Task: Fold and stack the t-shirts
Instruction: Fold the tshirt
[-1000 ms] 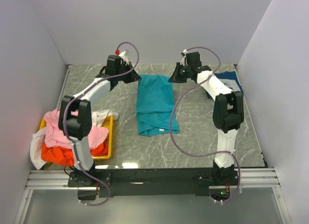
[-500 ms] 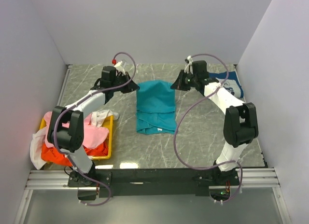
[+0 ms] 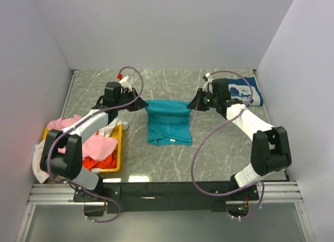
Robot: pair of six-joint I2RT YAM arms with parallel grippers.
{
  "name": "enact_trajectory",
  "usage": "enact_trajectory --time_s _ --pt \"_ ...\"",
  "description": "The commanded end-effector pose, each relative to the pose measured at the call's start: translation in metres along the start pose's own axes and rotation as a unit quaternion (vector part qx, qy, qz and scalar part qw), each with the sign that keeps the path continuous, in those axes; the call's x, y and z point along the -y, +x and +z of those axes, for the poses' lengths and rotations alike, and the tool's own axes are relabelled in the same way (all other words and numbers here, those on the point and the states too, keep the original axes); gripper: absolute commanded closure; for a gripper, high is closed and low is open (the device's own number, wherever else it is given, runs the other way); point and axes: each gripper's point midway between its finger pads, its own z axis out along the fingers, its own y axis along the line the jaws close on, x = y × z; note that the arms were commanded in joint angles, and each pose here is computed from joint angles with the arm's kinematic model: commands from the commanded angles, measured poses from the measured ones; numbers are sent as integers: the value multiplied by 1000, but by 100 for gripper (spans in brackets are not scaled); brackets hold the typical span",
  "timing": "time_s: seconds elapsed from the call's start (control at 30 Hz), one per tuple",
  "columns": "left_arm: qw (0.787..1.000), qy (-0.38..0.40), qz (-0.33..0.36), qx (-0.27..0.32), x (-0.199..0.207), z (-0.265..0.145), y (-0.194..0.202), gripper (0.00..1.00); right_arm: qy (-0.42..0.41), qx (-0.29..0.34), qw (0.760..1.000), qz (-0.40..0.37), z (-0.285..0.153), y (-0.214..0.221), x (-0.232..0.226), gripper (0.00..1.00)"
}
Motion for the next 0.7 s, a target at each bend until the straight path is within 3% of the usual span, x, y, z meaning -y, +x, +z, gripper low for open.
enact_trajectory --time_s 0.0,0.67 --pt "1000 22 13 -3 11 -14 10 100 -15 28 999 -30 -15 -5 -14 100" --pt "993 -21 -33 -116 -5 -32 111 100 8 -37 999 -2 -15 76 8 100"
